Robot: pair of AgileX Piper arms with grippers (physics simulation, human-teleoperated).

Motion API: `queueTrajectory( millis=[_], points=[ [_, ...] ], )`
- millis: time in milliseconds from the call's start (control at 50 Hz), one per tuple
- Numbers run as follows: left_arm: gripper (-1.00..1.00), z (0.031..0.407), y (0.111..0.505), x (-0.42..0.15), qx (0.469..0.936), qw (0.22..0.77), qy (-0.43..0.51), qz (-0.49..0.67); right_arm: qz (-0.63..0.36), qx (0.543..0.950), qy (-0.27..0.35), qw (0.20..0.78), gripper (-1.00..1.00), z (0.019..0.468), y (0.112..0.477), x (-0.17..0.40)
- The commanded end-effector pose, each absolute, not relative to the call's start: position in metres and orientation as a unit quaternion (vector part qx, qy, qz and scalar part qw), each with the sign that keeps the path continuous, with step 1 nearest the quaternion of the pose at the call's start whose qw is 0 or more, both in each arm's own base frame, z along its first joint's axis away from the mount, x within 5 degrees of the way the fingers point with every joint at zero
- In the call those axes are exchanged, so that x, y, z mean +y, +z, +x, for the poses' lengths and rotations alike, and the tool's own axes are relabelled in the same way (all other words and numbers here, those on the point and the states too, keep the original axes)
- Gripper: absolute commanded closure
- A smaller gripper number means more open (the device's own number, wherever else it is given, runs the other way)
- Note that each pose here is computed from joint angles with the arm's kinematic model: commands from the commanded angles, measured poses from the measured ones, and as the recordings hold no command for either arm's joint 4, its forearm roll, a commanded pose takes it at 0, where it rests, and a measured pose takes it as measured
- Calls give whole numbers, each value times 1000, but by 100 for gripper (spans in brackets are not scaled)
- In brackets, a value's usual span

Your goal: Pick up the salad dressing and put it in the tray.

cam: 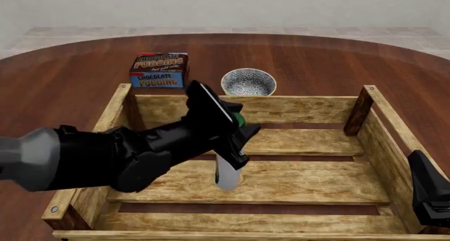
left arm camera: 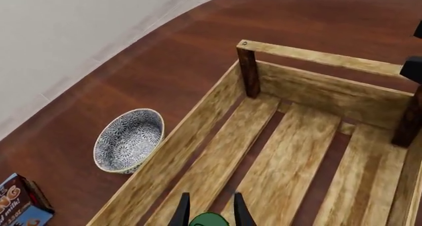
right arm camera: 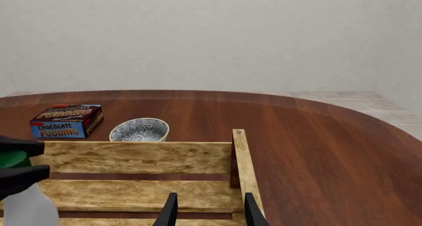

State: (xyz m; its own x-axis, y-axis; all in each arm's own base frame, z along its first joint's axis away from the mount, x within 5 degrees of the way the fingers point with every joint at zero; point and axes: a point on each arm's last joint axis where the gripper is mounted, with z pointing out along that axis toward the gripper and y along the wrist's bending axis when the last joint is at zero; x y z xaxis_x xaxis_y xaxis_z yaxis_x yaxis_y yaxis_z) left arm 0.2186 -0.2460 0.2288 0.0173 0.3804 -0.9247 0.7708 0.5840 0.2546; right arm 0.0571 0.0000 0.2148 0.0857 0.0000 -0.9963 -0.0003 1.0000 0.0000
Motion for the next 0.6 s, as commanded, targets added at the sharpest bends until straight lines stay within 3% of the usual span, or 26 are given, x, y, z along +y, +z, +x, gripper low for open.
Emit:
queueTrajectory(
  millis=[20, 600],
  points=[
    [100, 225, 211, -257, 683, 568, -170, 427, 0, 676, 0, 737, -100, 57, 215, 0],
    [100, 230, 180, -259, 695, 556, -172, 422, 0, 676, 0, 737, -100, 57, 215, 0]
  ],
)
